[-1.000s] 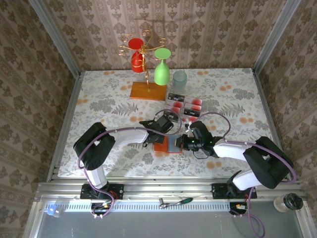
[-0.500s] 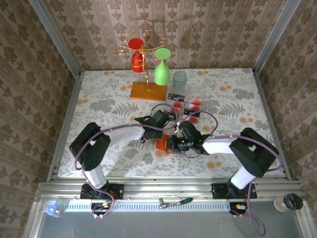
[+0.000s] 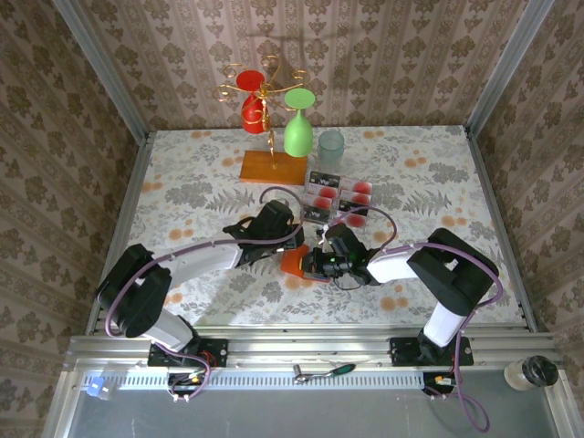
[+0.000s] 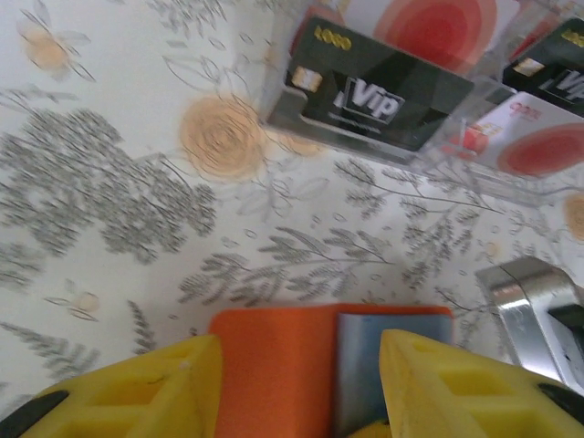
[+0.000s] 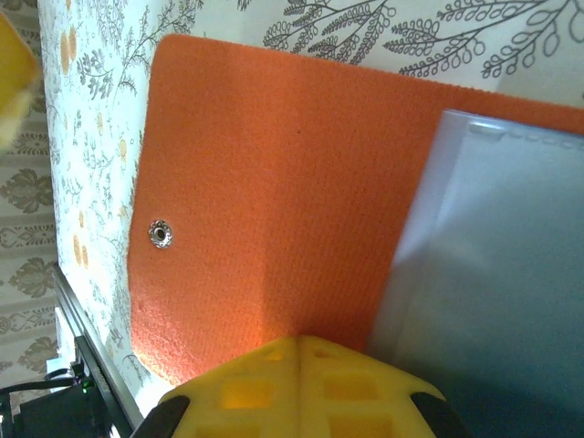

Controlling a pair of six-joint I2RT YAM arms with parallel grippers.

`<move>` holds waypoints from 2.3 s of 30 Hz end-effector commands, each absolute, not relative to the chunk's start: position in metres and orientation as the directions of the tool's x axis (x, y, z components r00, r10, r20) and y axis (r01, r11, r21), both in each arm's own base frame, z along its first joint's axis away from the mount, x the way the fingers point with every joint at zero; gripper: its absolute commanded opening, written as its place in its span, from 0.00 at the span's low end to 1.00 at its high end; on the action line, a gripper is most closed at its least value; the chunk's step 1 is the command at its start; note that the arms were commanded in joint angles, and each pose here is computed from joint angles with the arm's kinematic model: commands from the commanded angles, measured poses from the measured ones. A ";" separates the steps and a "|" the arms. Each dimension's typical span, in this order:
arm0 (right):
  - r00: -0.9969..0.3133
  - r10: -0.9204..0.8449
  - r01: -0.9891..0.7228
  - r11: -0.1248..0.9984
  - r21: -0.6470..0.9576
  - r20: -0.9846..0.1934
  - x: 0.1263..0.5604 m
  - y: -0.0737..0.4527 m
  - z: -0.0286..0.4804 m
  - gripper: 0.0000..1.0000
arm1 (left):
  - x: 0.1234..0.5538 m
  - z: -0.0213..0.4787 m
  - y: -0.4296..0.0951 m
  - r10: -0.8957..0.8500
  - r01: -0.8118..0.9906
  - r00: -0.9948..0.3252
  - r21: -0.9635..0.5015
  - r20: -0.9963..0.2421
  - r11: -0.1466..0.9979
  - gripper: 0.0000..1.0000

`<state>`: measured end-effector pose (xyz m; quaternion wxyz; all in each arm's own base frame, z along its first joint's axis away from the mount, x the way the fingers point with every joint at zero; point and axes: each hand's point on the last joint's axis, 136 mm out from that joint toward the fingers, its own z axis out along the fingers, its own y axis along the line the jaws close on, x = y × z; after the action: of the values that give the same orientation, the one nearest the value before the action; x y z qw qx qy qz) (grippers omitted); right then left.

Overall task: Put the credit cards into the card holder
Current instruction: Open the card holder at the center of the table.

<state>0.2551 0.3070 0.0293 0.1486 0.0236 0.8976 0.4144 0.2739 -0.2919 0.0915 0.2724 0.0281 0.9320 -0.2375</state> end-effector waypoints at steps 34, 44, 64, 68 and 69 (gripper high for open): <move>-0.864 0.160 -0.209 0.748 0.630 -0.477 0.269 0.225 0.142 0.99 | 0.254 0.060 -0.305 -0.230 0.098 -0.859 -0.588 -0.457 0.803 0.50; -0.943 0.113 -0.163 0.666 0.728 -0.314 0.270 0.250 0.110 0.18 | 0.251 0.074 -0.311 -0.148 0.167 -0.845 -0.515 -0.514 0.841 0.50; -0.950 0.176 -0.026 0.777 0.628 -0.258 0.285 0.228 0.033 0.00 | 0.225 0.072 -0.337 -0.114 0.188 -0.839 -0.480 -0.532 0.857 0.49; -0.946 0.197 -0.006 0.785 0.620 -0.258 0.285 0.215 0.030 0.00 | 0.223 0.062 -0.330 -0.100 0.188 -0.840 -0.457 -0.534 0.869 0.50; -0.944 0.203 -0.001 0.786 0.619 -0.259 0.285 0.212 0.030 0.00 | 0.223 0.061 -0.329 -0.089 0.195 -0.838 -0.448 -0.538 0.872 0.49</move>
<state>0.2839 0.2238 0.0322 0.1449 0.0462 0.9298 0.3351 0.2220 -0.3370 0.0711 0.2791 0.0343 0.9207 -0.2708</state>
